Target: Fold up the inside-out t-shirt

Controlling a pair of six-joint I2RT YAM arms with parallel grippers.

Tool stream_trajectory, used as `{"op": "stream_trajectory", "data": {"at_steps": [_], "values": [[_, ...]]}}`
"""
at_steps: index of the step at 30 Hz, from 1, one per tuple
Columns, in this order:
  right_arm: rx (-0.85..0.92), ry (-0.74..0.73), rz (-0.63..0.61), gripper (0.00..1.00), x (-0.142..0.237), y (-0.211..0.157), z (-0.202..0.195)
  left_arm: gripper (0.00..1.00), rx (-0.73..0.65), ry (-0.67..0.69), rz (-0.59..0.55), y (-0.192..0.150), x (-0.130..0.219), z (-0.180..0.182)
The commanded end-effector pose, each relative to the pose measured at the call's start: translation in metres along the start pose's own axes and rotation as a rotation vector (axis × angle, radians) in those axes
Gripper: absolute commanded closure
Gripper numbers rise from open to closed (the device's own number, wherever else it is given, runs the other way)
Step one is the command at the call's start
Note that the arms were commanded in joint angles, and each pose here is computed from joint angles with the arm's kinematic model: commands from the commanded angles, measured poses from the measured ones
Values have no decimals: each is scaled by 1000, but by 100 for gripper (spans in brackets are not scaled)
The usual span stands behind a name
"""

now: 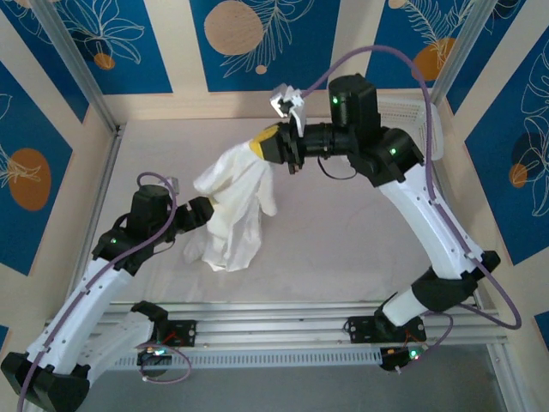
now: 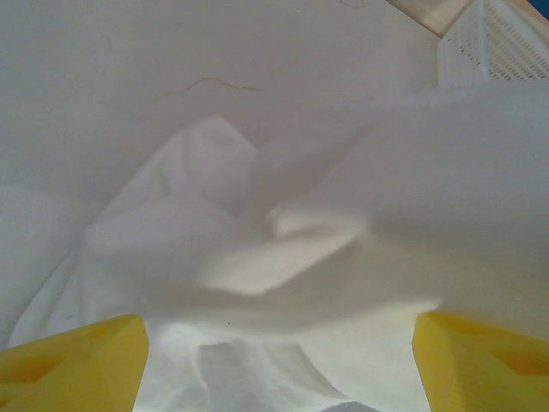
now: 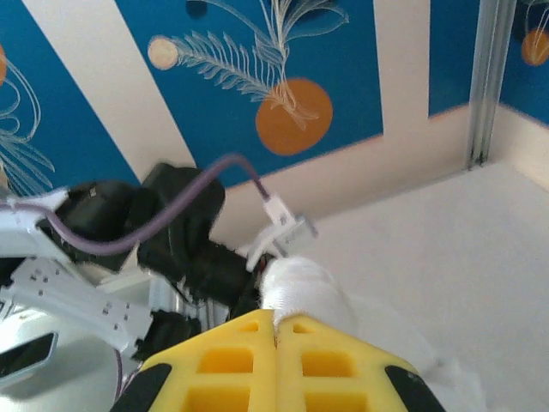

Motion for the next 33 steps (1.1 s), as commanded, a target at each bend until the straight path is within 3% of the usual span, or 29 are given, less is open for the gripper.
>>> {"op": "stream_trajectory", "data": {"at_steps": [1,4,7,10,13,16,20,23,27,33], "values": [[-200,-53,114,100,-16,-63,-31,19,-25,-27,-58,12,8,-8],[-385,-282,202,100,-3,-131,-57,19,-25,-21,-48,11,5,-8],[-602,-617,300,99,29,-220,-86,19,-25,-25,-34,11,-1,-8],[-881,-854,382,80,73,-299,-105,19,-30,-28,-15,11,-8,-11],[-1060,-824,369,70,93,-313,-111,19,-40,-9,4,12,-14,-11],[-896,-757,321,63,76,-280,-112,19,-32,10,13,11,-19,-9],[-516,-553,358,56,11,-230,-97,19,-8,32,18,10,-21,-5],[-364,-366,467,56,-50,-218,-78,19,10,87,41,7,-23,1],[-199,-204,612,50,-116,-236,-59,19,31,165,78,1,-23,11],[-137,12,732,36,-180,-261,-32,23,143,247,-8,-2,-15,29]]}}
Point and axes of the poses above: each hand's point on the last joint's axis, 136 mm out from that joint toward the fingers, its own x axis back along the fingers, its own z axis along the line the jaws close on, y = z × x, the point moved 8 cm from there along x, back along the fingers, and after that the axes turned 9 degrees about x, right-handed, at the moved point
